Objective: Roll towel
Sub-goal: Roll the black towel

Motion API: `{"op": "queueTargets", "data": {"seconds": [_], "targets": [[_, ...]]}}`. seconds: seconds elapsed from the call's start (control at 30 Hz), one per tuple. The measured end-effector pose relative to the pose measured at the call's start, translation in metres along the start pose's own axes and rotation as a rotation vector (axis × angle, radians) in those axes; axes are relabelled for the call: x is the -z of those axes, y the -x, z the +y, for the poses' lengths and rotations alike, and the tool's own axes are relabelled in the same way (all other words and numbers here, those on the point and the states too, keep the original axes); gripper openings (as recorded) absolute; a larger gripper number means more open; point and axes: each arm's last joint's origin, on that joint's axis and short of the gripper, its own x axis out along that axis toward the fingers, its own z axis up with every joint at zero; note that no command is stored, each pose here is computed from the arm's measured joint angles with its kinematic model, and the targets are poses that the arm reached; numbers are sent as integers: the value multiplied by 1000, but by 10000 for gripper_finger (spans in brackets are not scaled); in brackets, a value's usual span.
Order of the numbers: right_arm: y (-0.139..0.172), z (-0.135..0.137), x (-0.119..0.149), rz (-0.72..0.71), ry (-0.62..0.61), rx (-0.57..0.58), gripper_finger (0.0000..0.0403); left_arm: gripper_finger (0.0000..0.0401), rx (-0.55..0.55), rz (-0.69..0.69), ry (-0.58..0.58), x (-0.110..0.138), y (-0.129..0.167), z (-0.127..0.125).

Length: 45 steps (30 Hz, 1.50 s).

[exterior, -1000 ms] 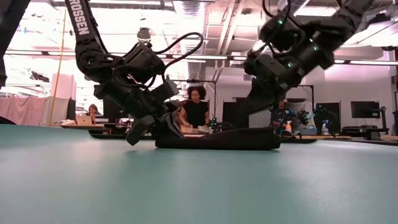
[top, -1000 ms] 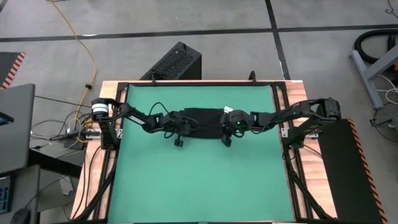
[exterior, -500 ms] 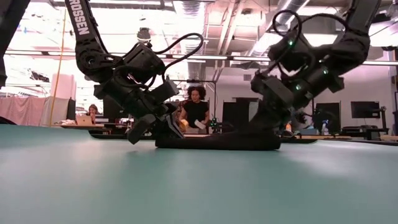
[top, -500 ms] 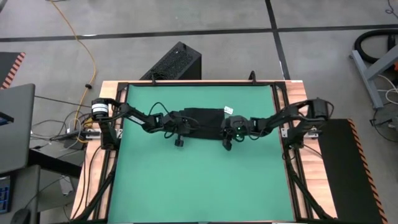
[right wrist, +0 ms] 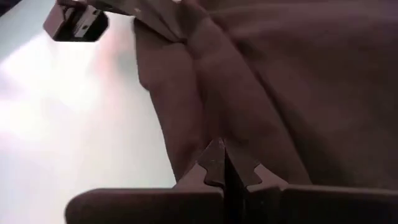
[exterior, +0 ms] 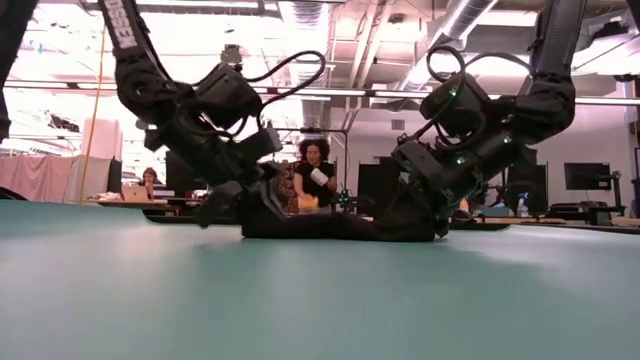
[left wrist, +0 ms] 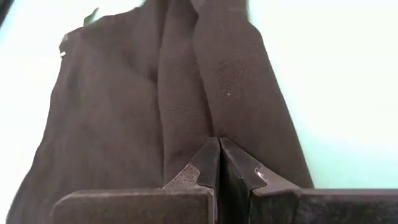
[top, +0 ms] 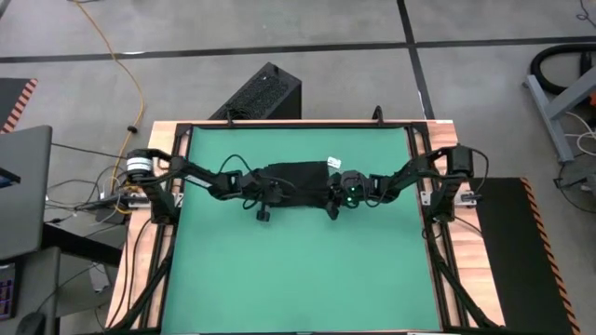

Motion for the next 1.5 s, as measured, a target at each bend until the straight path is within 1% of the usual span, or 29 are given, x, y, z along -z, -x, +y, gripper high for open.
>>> {"op": "queueTargets", "data": {"seconds": [0.2,0.23,0.37,0.43,0.5,0.53,0.6,0.67,0.77,0.83,1.0,1.1,1.17,1.23,1.3,1.37,1.43,1.5], "targets": [[-2,3,10,68,-23,11,12,0,-55,97,-115,-16,36,-3],[-2,4,10,72,-22,10,12,0,-58,88,-124,-19,42,-3],[-2,6,11,67,-35,1,12,0,-81,-13,-136,-35,58,0],[-2,6,11,64,-37,-1,12,0,-41,-110,-133,-42,59,0],[-2,6,11,62,-37,-3,12,0,-10,-205,-146,-47,53,0],[-2,6,11,62,-37,-3,12,0,-17,-223,-164,-47,48,0],[-2,7,11,63,-38,-7,12,0,-44,-226,-187,-42,34,2],[-2,7,11,62,-39,-11,12,0,-70,-233,-179,-34,19,5],[-2,8,10,47,-38,-28,12,0,-72,-181,-156,-21,0,9],[0,11,5,11,-12,-57,17,0,-71,-136,-121,-10,-10,10],[15,21,-12,-71,91,-116,37,0,-79,-86,-49,2,-14,14],[31,30,-30,-155,205,-147,48,0,-77,-68,-30,7,-12,16],[43,37,-36,-176,276,-179,58,0,-71,-54,-19,9,-12,17],[55,43,-39,-172,329,-187,70,0,-58,-42,-12,10,-12,16],[64,51,-40,-177,389,-153,88,0,-39,-40,-9,11,-12,16],[66,58,-31,-140,477,-102,113,0,-24,-43,0,11,-12,16],[64,64,-20,-99,585,-52,146,0,-23,-42,9,12,-12,16],[60,70,-11,-91,684,-22,182,0,-18,-36,28,13,-11,17]]}}
